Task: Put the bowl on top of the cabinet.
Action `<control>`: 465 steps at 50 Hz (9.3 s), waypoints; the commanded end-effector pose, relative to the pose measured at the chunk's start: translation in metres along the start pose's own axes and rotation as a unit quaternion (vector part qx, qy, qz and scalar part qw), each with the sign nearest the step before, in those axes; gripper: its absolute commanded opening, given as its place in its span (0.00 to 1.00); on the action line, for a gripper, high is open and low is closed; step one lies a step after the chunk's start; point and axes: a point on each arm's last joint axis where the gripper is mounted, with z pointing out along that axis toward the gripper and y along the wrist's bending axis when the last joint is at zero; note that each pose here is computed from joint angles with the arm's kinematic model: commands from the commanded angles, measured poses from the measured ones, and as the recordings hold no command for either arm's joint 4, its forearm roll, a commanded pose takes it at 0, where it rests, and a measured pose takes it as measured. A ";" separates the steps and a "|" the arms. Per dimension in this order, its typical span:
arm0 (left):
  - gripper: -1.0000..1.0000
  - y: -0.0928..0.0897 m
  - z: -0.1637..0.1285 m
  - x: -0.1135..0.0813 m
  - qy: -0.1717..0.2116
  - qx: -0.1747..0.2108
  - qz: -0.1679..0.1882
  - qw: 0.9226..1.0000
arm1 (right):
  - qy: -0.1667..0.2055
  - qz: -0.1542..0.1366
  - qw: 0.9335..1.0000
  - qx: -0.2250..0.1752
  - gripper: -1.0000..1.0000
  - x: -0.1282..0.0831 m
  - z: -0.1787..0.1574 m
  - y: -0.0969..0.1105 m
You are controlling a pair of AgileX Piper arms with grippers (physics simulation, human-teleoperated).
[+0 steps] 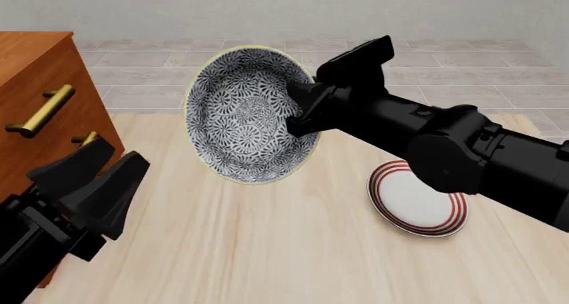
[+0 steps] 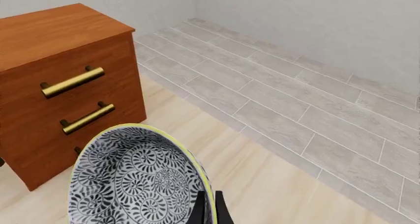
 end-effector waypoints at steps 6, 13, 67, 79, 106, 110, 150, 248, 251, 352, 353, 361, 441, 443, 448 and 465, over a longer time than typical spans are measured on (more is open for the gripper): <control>1.00 0.001 0.023 0.005 0.014 -0.004 -0.008 1.000 | -0.008 0.017 1.000 -0.001 0.00 -0.003 -0.003 0.001; 1.00 0.002 0.032 0.008 0.018 -0.006 -0.014 1.000 | -0.010 0.016 1.000 -0.001 0.00 -0.004 -0.005 0.001; 1.00 -0.002 0.070 0.029 0.050 0.010 -0.024 0.998 | -0.015 0.008 1.000 -0.009 0.00 -0.006 -0.011 0.006; 1.00 0.001 0.076 0.040 0.060 0.006 -0.030 0.998 | -0.017 0.009 1.000 -0.009 0.00 -0.007 -0.014 0.006; 1.00 -0.002 0.086 0.048 0.063 0.017 -0.038 0.997 | -0.015 0.009 1.000 -0.010 0.00 -0.006 -0.014 0.007; 0.00 0.002 0.085 0.046 0.061 0.007 -0.028 0.998 | -0.016 0.009 1.000 -0.010 0.00 -0.006 -0.014 0.007; 0.00 0.006 0.086 0.045 0.057 -0.003 -0.033 0.998 | -0.007 0.003 1.000 -0.017 1.00 0.002 -0.015 0.011; 0.00 0.007 0.110 0.048 0.083 -0.010 -0.006 0.996 | -0.156 -0.009 0.986 -0.051 1.00 -0.074 -0.155 0.019; 0.00 0.005 0.112 0.047 0.086 -0.008 -0.003 0.996 | -0.169 -0.012 0.984 -0.050 1.00 -0.078 -0.161 0.018; 0.00 0.100 0.117 -0.046 0.268 -0.319 -0.061 0.907 | -0.230 0.028 0.972 -0.043 1.00 -0.089 -0.200 0.010; 0.00 0.093 0.125 -0.046 0.271 -0.302 -0.060 0.912 | -0.231 0.029 0.972 -0.042 1.00 -0.089 -0.202 0.009; 0.00 0.090 0.130 -0.056 0.276 -0.304 -0.067 0.909 | -0.232 0.038 0.971 -0.039 1.00 -0.092 -0.203 0.007; 0.00 0.109 0.095 -0.186 0.261 -0.420 0.018 0.869 | -0.230 0.036 0.970 -0.066 1.00 -0.092 -0.196 0.016; 0.00 0.111 0.091 -0.187 0.256 -0.428 0.016 0.867 | -0.229 0.036 0.970 -0.066 1.00 -0.092 -0.198 0.016; 0.00 0.119 0.084 -0.184 0.249 -0.445 0.009 0.860 | -0.228 0.036 0.971 -0.067 1.00 -0.091 -0.200 0.016; 0.00 0.137 0.070 -0.194 0.232 -0.487 0.014 0.842 | -0.222 0.035 0.972 -0.068 1.00 -0.090 -0.196 0.017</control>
